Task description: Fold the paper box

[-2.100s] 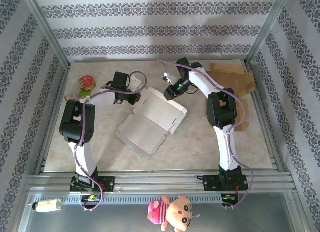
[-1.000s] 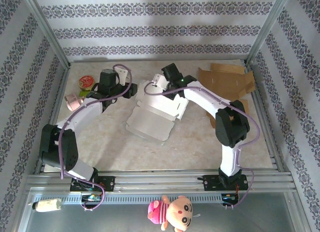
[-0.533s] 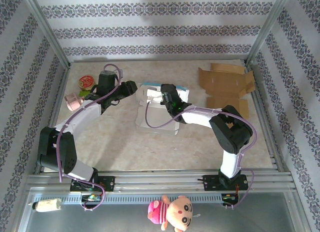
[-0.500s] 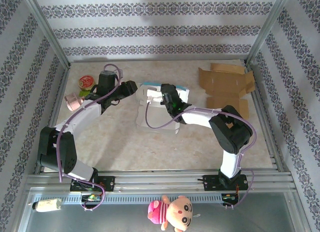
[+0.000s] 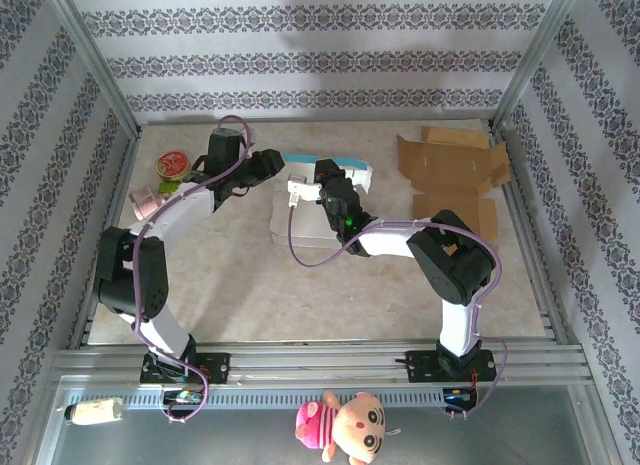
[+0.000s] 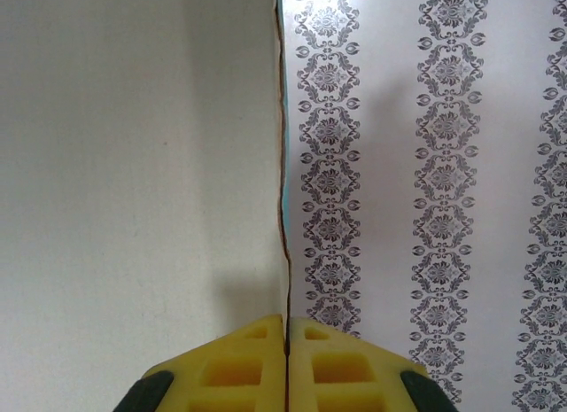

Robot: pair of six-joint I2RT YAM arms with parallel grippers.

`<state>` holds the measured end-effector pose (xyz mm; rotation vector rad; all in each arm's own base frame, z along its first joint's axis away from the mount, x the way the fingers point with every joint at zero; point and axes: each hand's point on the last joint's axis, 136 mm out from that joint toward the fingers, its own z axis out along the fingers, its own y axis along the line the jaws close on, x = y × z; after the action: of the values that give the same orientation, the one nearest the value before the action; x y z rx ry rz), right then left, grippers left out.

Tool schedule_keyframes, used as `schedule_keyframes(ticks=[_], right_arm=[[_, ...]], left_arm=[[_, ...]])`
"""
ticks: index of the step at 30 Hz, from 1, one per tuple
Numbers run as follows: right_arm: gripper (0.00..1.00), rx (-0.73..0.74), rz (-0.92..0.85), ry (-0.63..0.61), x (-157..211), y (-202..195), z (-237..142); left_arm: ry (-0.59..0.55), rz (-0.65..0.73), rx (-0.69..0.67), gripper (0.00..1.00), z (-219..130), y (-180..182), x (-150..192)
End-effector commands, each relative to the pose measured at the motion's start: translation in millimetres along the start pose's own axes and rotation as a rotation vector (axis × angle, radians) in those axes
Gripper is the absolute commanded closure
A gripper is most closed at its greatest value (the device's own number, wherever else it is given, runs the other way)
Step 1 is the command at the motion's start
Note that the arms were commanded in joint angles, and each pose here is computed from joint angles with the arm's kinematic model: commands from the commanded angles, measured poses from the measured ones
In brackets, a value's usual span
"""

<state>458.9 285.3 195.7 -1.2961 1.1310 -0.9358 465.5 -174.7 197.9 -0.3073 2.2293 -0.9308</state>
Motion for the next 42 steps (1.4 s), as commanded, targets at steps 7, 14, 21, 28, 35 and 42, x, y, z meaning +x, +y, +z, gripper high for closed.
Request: schedule_keyframes(ticks=[7,14,21,28,35,42], right_arm=[[0.92,-0.028,0.018,-0.019,-7,10,0],[0.92,-0.04,0.041,-0.018,-7,9,0],[0.92,-0.051,0.068,-0.01,-4,10,1],[0.92,-0.057,0.074,-0.002,-3,10,2],[0.92,-0.071,0.071,0.003,-2,15,3],[0.92,-0.071,0.077,-0.001,-3,14,2]], left_arm=[[-0.086,0.104,0.035,0.44,-4,-15,-31],[0.003,0.071,0.056,0.48,20,-10,-22],[0.036,0.05,0.07,0.52,27,-6,-13],[0.044,0.041,-0.103,0.54,13,20,-8],[0.029,0.024,-0.056,0.57,-4,6,-2],[0.019,0.013,-0.042,0.56,-3,1,-1]])
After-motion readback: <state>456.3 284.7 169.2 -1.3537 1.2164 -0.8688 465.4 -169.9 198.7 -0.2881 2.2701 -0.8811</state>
